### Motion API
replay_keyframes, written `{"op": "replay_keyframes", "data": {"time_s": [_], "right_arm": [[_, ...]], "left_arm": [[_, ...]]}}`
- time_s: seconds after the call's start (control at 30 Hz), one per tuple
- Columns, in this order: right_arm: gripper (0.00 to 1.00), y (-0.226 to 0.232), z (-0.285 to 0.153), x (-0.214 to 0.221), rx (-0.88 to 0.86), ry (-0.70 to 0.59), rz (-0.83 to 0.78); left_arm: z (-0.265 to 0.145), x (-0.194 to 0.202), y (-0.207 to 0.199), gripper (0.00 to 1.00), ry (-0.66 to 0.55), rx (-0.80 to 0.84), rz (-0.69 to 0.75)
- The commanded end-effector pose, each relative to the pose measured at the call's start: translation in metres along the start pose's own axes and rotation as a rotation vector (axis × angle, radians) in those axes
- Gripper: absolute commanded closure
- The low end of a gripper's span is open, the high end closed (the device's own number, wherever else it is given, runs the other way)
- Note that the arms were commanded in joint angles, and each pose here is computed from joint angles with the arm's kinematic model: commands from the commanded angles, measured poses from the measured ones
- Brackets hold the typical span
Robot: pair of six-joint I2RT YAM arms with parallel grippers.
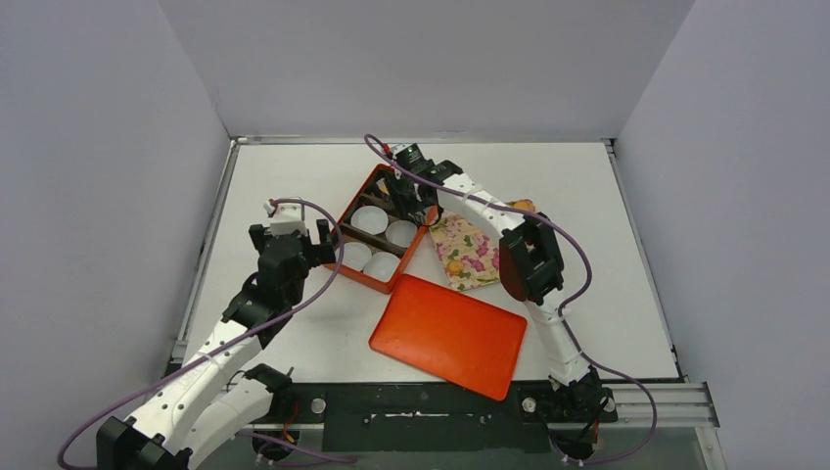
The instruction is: Pack the cookies
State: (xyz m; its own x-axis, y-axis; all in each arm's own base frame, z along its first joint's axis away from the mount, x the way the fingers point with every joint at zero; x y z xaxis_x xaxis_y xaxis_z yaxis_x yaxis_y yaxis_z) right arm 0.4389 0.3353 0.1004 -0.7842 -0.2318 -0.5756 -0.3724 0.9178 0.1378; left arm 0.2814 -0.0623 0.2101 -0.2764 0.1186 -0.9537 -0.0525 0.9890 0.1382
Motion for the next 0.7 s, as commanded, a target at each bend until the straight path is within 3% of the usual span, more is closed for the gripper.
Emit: {"op": "replay_keyframes", "data": {"time_s": [0.0, 0.27, 0.4, 0.67], "right_arm": [[0.52, 0.015, -0.024, -0.043, -0.047, -0.145, 0.017], [0.52, 0.013, -0.059, -0.053, -0.040, -0.197, 0.020], [0.58, 0.010, -0.081, -0.055, -0.039, -0.230, 0.023], [0.56, 0.001, -0.067, -0.041, -0.032, -0.209, 0.028]], "left_arm": [[0.000, -0.014, 0.000, 0.03, -0.054, 0.006, -0.034], [0.000, -0.014, -0.001, 0.03, -0.055, 0.013, -0.034], [0.000, -0.014, -0.002, 0.03, -0.056, 0.019, -0.035], [-0.001, -0.015, -0.005, 0.03, -0.058, 0.032, -0.035]]}}
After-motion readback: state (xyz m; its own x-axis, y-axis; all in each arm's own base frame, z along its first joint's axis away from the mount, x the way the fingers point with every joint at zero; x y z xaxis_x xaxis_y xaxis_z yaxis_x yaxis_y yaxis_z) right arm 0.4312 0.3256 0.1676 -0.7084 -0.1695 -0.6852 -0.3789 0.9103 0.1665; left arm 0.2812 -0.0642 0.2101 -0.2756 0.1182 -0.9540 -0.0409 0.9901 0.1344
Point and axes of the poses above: each gripper's point midway between its finger pads, its own z axis out along the fingers, its own y axis along the line the jaws close on, x = y × z, the point moved 2 cm from there along -z, back along the fingers, and after that the axes turned 10 degrees about z, right-handed, at the moved point
